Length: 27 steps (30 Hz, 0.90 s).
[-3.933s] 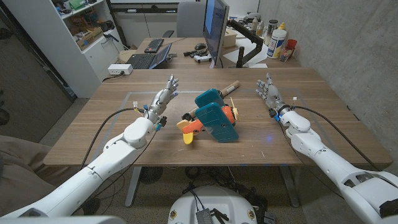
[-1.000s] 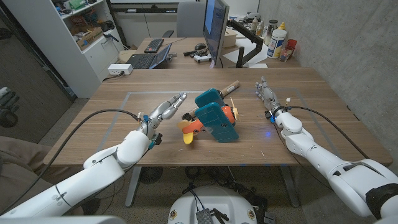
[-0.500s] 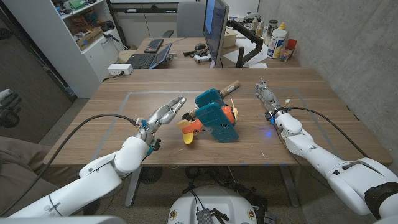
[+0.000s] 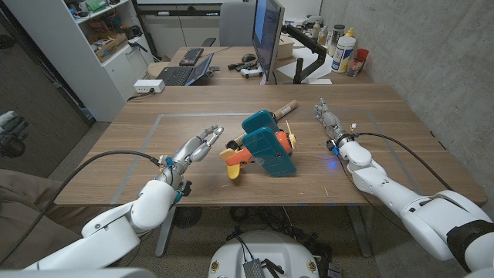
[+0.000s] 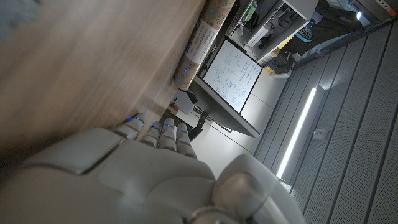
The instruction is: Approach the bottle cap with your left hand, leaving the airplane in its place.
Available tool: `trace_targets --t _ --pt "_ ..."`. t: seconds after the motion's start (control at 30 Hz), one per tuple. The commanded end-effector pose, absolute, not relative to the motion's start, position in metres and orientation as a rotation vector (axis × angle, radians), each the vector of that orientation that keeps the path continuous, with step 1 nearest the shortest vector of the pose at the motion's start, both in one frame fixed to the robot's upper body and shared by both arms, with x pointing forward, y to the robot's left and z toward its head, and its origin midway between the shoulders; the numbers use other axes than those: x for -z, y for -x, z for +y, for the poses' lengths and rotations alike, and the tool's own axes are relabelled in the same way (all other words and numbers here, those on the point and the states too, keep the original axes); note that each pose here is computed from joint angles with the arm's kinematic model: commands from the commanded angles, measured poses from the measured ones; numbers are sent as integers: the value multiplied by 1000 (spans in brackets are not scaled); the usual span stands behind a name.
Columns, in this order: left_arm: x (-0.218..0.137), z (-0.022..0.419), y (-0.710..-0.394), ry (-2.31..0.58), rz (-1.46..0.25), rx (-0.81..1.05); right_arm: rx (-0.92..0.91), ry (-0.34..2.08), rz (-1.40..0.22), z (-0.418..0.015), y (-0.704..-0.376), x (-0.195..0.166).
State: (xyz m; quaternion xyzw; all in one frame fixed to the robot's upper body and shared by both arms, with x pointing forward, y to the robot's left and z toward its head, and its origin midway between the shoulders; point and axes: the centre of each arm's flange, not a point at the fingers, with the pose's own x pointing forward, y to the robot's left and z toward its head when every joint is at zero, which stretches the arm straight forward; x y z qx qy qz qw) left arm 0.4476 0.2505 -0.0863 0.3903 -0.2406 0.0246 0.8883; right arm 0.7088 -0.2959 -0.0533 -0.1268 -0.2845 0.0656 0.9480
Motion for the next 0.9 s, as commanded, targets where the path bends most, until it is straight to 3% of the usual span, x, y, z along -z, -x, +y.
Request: trace_targets --t 0.03,0.9 --pt "95 262 -437 -824 -437 -76 -121 267 -590 -294 -711 52" --pt "91 274 -436 -897 -369 -118 -103 144 -675 -303 -697 27"
